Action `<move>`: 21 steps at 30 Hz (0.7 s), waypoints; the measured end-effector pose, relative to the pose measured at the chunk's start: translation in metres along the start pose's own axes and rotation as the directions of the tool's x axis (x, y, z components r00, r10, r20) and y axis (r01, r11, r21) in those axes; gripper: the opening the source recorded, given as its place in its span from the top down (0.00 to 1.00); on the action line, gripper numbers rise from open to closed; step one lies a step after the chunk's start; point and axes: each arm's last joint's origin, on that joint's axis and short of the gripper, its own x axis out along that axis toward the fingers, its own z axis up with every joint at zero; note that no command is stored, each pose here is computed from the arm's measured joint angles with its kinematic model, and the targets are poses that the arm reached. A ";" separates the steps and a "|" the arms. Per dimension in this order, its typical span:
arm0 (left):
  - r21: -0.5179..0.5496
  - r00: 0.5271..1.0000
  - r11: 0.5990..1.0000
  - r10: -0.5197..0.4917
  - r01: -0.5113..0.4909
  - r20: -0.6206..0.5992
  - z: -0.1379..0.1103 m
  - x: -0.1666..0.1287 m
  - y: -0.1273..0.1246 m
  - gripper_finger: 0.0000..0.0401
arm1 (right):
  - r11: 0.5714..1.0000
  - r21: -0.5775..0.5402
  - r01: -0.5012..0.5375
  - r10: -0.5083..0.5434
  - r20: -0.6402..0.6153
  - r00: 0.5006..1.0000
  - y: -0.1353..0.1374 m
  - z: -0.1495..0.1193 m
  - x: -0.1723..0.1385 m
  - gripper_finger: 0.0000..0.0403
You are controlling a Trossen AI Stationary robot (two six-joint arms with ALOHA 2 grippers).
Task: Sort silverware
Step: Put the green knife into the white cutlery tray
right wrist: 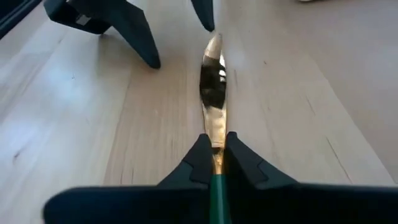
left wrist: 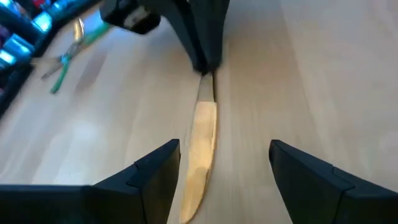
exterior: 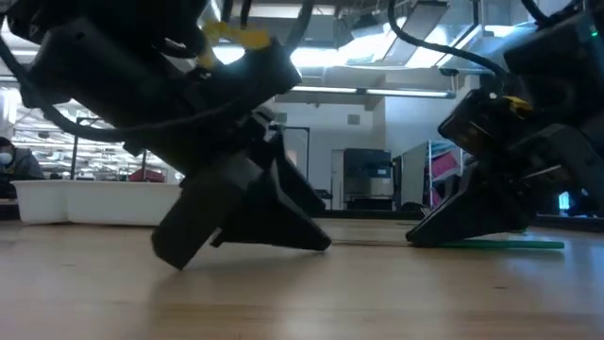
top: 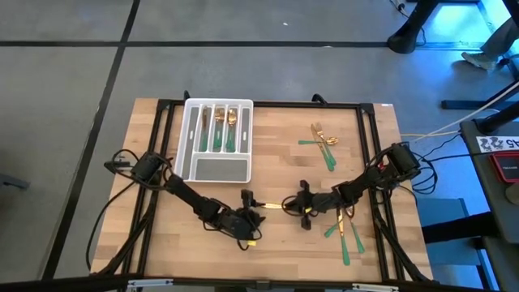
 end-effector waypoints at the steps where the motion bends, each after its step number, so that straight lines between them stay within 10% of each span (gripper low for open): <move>1: -0.011 1.000 1.000 0.003 -0.003 -0.009 -0.001 0.002 0.001 0.41 | 1.000 0.002 0.001 -0.001 0.008 1.000 0.000 0.000 0.000 0.96; 10: 0.036 0.999 0.999 0.015 -0.014 -0.030 -0.004 0.008 0.007 0.41 | 1.000 -0.029 0.001 0.001 0.057 0.998 0.001 0.004 0.000 0.99; 21: -0.016 0.999 1.000 0.007 -0.008 -0.036 -0.006 0.007 0.004 0.41 | 0.985 -0.174 0.016 0.009 0.143 0.990 0.005 0.022 -0.009 0.66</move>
